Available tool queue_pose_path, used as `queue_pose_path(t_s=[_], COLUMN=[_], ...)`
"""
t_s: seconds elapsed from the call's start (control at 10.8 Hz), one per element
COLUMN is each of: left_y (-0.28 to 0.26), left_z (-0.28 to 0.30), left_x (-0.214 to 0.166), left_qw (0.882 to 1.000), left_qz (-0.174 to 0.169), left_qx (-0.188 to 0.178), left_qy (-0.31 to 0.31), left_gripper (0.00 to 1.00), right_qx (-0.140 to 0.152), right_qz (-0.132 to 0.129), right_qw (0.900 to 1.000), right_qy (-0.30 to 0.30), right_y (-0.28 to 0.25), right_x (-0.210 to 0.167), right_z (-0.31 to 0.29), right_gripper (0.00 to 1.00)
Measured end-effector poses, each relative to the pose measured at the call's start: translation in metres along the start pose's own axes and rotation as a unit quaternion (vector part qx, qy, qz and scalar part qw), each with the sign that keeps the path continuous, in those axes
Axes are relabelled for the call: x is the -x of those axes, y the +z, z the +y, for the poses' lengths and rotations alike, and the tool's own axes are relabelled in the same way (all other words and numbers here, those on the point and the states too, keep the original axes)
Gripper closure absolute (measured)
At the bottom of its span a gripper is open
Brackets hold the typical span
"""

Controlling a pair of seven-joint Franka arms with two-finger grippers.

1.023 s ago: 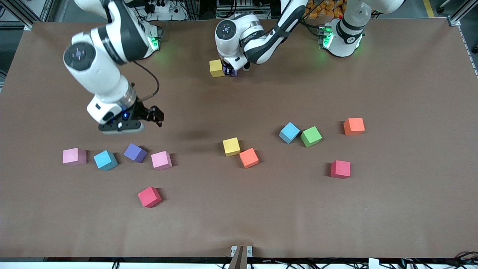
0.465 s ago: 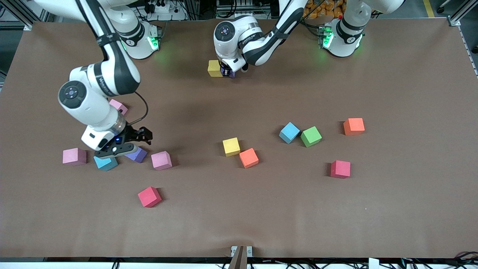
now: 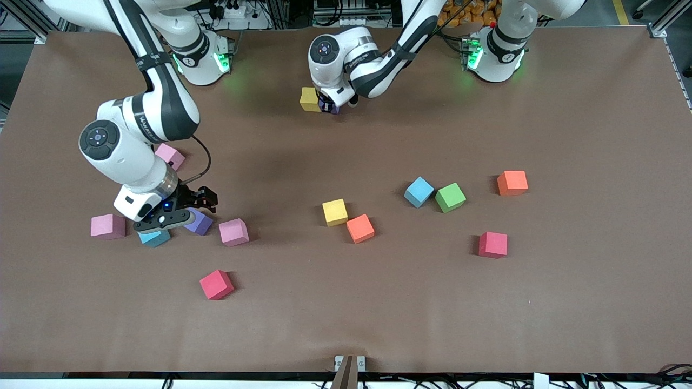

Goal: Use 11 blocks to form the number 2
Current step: 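Open the left gripper on the purple cube while the right gripper moves away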

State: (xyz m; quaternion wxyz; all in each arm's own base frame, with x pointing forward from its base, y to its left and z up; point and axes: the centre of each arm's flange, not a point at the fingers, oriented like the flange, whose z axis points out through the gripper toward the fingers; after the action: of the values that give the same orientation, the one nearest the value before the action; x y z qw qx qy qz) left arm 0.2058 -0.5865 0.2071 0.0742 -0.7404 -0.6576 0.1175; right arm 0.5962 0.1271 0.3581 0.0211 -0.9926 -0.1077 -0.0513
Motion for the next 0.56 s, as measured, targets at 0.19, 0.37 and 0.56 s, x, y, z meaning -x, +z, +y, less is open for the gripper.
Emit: queue_pose_path(t_s=[0.19, 0.37, 0.56], left_y=[0.0007, -0.0008, -0.0012], left_z=[-0.0011, -0.0014, -0.0022], left_x=[0.0008, 0.0025, 0.0028], left_qw=[1.000, 1.000, 1.000], left_qz=[0.000, -0.001, 0.001], left_qx=[0.000, 0.000, -0.001], left_qy=[0.002, 0.003, 0.005], left_gripper=[0.19, 0.00, 0.00], right_qx=[0.000, -0.001, -0.001], right_qz=[0.000, 0.001, 0.001], right_qw=[1.000, 1.000, 1.000], right_qy=[-0.001, -0.002, -0.003], right_y=[0.0004, 0.0002, 0.0005], right_x=[-0.0007, -0.0020, -0.0021], right_z=[-0.0007, -0.0023, -0.0027], right_gripper=[0.00, 0.00, 0.00])
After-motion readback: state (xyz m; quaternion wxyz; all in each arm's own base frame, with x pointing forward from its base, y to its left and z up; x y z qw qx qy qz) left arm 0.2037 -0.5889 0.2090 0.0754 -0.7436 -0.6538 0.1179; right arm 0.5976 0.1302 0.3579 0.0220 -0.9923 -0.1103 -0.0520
